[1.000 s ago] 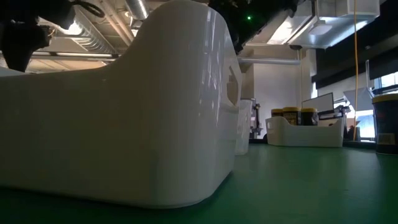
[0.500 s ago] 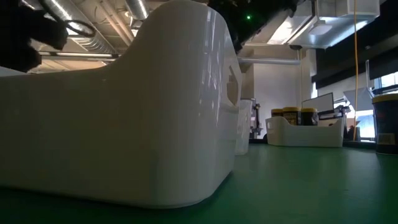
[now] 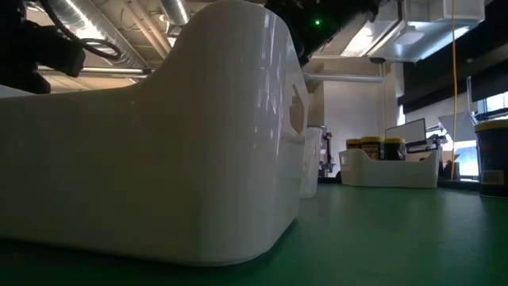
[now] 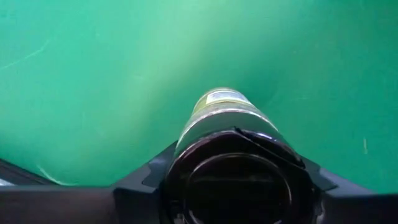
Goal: Sort spices by type
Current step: Put the black seasoning bottle into the bottom white bin
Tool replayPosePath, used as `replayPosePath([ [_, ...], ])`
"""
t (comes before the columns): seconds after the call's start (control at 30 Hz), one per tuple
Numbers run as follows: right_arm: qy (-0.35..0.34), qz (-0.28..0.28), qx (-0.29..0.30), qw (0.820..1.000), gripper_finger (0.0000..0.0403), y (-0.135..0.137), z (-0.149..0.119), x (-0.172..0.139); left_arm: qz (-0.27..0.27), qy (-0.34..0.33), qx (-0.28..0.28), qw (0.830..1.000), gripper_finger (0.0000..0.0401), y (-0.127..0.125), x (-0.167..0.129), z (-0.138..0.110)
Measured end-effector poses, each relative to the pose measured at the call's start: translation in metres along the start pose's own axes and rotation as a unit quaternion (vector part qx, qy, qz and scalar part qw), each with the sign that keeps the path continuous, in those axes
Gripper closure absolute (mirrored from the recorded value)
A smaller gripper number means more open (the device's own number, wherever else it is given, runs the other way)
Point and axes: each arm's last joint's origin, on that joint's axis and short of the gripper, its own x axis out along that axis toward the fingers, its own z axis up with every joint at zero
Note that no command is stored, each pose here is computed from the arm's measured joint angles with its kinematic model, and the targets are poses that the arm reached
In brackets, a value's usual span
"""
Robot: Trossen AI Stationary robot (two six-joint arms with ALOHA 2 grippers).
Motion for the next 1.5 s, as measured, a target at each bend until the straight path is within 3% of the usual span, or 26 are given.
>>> replayPosePath([
  [0.23, 0.027, -0.026, -0.026, 0.999, 0.0382, -0.004, -0.003, -0.008, -0.055, -0.029, 0.0, 0.998, 0.0216, -0.015, -0.036, 0.014],
  [0.4, 0.037, -0.025, -0.028, 0.999, 0.0382, -0.004, -0.004, -0.01, -0.097, -0.088, 0.0, 0.991, 0.0216, -0.026, -0.073, 0.026],
  [0.63, 0.04, -0.025, -0.029, 0.998, 0.0382, -0.004, -0.005, -0.01, -0.102, -0.135, 0.04, 0.985, 0.0211, -0.047, -0.096, 0.044],
  [1.07, 0.039, -0.025, -0.029, 0.999, 0.0382, -0.004, -0.005, -0.011, -0.052, -0.109, 0.128, 0.984, 0.0208, -0.116, -0.045, 0.08],
  [1.5, 0.037, -0.023, -0.029, 0.999, 0.0382, -0.004, -0.004, -0.011, -0.009, -0.058, 0.138, 0.989, 0.0206, -0.123, -0.003, 0.091],
])
